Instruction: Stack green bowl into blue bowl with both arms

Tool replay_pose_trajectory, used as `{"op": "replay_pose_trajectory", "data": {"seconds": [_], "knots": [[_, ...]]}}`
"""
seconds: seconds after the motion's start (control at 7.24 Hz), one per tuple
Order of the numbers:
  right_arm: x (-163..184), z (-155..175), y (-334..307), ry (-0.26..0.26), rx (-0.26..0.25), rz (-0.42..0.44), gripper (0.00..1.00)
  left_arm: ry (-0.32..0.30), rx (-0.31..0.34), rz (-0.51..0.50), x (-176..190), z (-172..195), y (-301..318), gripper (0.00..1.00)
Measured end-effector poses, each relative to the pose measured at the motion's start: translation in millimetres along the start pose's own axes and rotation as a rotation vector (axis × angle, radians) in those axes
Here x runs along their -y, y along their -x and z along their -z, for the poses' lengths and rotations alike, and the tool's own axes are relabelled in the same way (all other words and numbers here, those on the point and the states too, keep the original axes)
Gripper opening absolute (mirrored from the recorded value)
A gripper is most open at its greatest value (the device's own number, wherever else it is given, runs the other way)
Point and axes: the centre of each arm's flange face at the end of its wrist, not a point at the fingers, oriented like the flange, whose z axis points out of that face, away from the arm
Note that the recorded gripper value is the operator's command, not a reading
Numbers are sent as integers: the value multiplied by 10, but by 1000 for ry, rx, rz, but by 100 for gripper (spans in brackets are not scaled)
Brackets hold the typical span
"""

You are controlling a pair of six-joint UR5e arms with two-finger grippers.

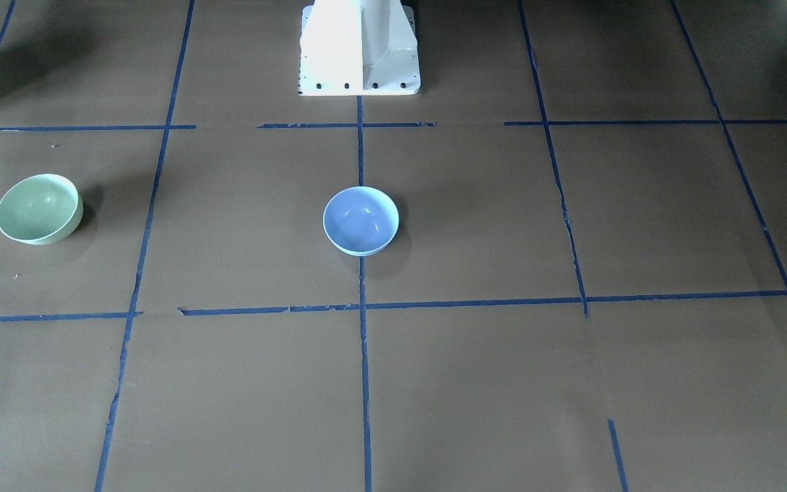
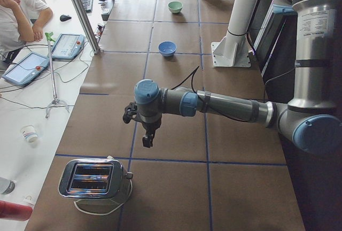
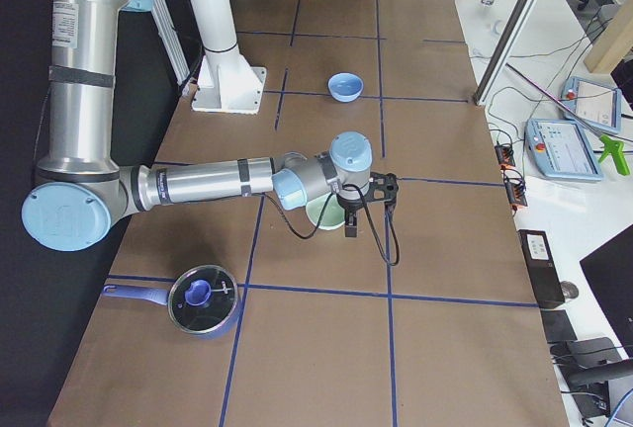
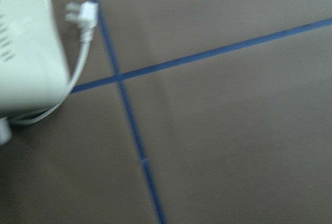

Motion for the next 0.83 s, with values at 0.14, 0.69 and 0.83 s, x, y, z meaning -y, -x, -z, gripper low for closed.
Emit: {"op": "replay_pose_trajectory", "data": {"seconds": [0.14,0.69,0.83], "knots": [[-57,-57,122,-1,5,16,100,16,-10,38,-309,-59,268,100],[-389,-456,284,-14,-5,1,99,35,-19,97,-737,-165,428,100],[-503,-654,242,-37,5,-9,98,24,-16,113,-710,-111,382,100]]}}
